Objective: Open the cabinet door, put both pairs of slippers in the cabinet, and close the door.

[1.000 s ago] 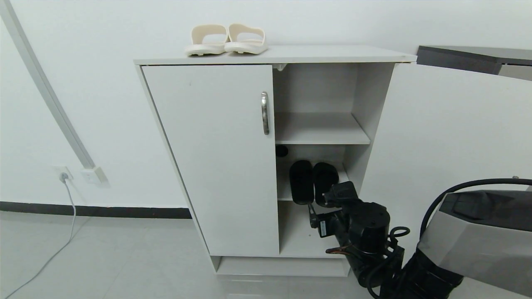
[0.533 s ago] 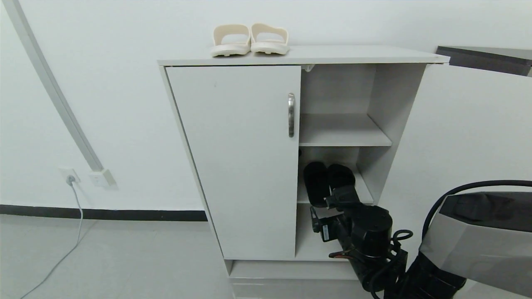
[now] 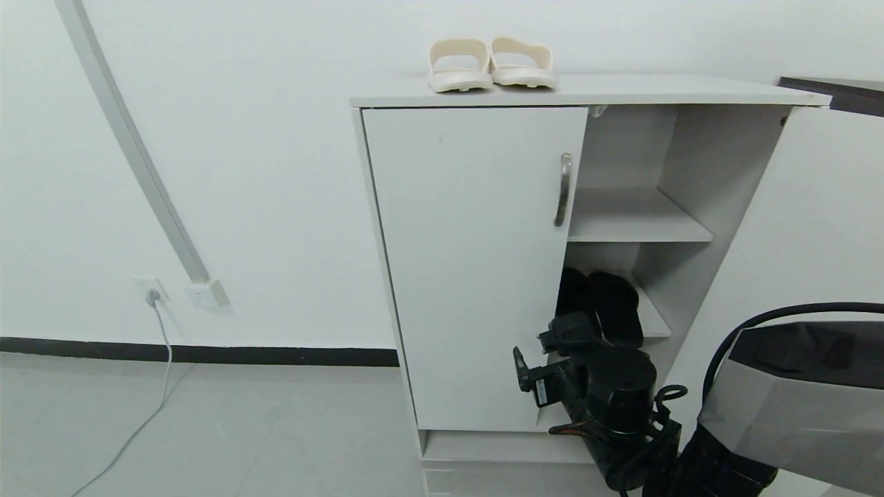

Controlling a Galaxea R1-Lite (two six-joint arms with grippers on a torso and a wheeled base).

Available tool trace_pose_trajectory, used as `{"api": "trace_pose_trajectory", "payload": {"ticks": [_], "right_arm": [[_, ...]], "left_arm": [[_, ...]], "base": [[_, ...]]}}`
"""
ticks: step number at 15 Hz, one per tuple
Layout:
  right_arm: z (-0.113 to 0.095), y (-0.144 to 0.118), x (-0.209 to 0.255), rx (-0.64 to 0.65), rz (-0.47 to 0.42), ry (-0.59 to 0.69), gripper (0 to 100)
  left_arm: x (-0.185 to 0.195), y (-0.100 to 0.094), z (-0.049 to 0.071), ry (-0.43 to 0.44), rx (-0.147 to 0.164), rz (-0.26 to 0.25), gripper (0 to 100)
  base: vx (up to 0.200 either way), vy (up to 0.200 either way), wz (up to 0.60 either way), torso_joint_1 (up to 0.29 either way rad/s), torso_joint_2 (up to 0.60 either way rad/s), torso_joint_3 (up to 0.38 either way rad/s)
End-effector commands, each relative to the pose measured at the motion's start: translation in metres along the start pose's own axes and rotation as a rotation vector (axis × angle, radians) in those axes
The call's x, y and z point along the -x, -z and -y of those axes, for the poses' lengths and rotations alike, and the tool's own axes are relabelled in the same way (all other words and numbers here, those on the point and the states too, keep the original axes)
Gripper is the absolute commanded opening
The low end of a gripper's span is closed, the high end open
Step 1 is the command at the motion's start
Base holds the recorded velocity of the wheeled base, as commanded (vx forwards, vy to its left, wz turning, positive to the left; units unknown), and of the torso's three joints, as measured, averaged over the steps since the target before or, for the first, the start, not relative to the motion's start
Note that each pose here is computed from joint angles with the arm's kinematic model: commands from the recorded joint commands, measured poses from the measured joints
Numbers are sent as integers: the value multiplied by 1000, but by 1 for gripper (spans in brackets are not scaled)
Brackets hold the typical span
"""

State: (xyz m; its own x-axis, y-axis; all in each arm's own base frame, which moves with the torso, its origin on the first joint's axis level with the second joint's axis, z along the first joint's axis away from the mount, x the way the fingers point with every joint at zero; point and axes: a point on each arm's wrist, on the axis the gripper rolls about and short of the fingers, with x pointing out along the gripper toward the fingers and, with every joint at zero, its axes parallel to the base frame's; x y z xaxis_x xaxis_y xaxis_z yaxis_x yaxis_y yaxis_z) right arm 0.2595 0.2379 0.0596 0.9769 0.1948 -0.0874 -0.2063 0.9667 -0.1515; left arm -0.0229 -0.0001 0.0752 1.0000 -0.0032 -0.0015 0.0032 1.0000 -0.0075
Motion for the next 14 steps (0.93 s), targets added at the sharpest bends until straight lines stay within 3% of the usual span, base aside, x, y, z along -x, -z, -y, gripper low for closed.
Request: {"api": "trace_pose_trajectory", "payload": {"ticks": [1,3,14], "right_arm": [[-1,2,1,5,-4,-5,100],[-3,2,3,4,0,-14,100],[-6,-1,1,-17,42,-25,100]], "left_arm": [[0,0,0,0,0,-2,0],[0,0,0,0,2,-2,0],[0,0,0,-2,-1,-2,0]], "base": [[0,200,0,2,2,2],[0,200,0,2,2,2],[0,0,0,0,0,0]]}}
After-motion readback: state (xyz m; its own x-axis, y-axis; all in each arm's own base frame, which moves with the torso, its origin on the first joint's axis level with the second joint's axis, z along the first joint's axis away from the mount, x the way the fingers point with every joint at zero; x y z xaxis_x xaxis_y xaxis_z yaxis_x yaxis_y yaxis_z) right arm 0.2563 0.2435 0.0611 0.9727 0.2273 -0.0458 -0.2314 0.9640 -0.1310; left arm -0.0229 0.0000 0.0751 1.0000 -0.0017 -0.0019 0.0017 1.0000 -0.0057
